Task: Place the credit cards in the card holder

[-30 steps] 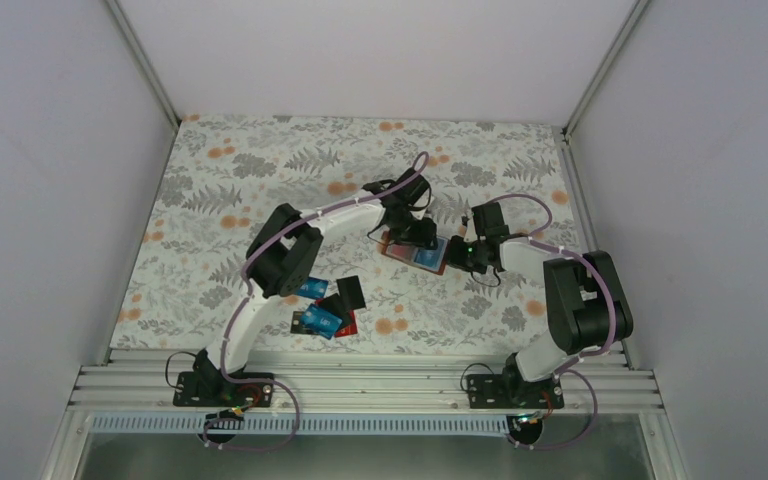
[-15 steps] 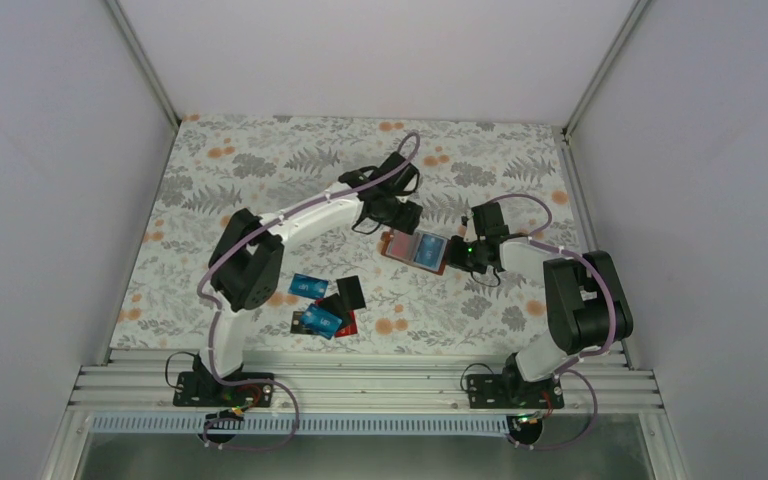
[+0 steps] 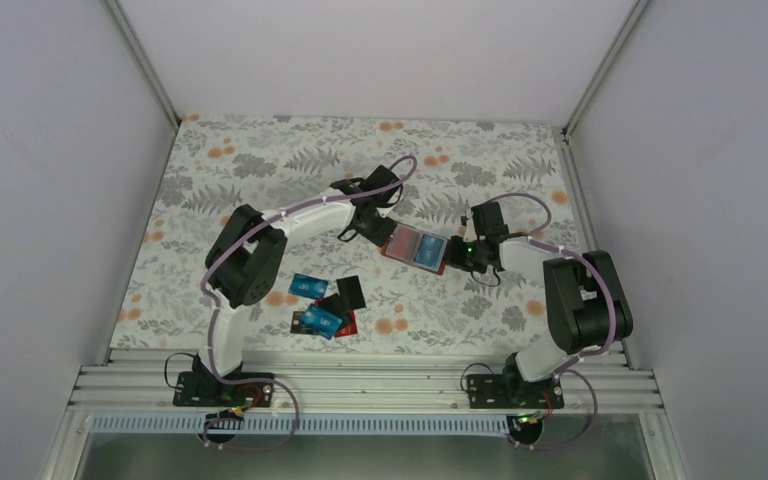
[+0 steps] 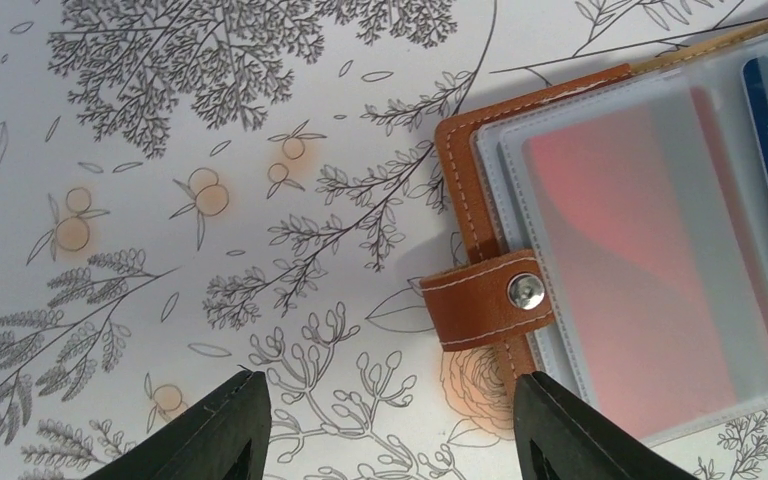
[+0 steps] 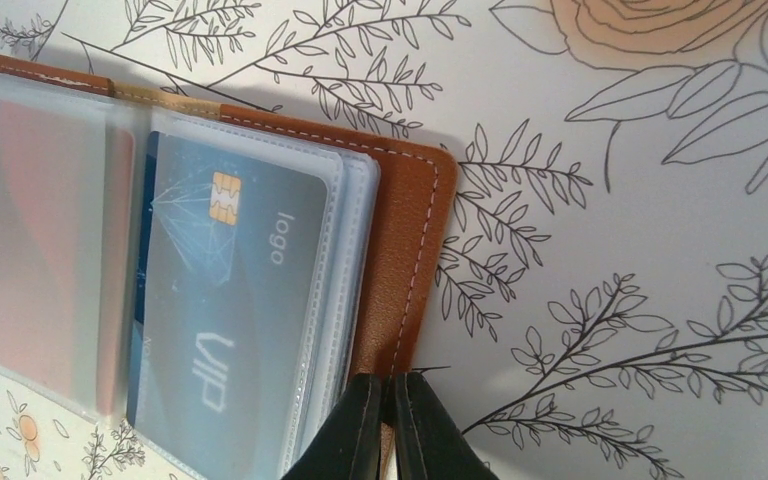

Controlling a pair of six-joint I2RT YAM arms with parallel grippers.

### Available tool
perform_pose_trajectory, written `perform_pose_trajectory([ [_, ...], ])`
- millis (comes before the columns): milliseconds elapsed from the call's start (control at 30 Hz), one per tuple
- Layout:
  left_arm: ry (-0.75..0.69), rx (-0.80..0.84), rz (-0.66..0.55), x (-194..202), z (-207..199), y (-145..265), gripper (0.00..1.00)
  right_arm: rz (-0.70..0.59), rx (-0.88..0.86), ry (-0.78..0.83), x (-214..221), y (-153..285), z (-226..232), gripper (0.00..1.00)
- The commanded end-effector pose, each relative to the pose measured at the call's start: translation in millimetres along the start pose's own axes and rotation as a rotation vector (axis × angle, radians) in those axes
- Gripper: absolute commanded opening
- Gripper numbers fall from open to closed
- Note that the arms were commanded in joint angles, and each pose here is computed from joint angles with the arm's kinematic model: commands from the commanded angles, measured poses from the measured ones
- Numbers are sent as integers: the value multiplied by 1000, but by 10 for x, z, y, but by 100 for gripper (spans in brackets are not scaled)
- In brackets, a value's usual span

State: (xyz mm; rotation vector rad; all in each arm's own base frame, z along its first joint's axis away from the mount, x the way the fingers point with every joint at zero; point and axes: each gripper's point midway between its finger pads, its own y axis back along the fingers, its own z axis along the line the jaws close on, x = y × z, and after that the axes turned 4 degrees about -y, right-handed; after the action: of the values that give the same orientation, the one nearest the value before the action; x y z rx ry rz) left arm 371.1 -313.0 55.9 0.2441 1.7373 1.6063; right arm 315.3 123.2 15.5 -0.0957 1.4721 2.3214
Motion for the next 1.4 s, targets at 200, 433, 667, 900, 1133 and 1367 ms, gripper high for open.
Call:
perform_pose_trajectory([
  [200, -77, 50, -2, -27, -106, -213, 62, 62, 77, 4, 161, -55, -146, 8],
  [433, -85, 43, 6, -25, -98, -332, 62, 63, 77, 7, 161, -59, -150, 8],
  [667, -13, 9, -53, -197, -3, -305, 61, 67, 84, 11, 174, -72, -173, 8],
  [900, 122, -1, -82, -259, 261, -312, 57, 70, 94, 16, 181, -84, -195, 8],
  [1133, 137, 85, -93, -252, 169, -371, 49, 74, 92, 17, 173, -104, -191, 8],
  [1367, 166, 179, -132, -347, 65, -370, 41, 77, 94, 16, 178, -116, -200, 8],
])
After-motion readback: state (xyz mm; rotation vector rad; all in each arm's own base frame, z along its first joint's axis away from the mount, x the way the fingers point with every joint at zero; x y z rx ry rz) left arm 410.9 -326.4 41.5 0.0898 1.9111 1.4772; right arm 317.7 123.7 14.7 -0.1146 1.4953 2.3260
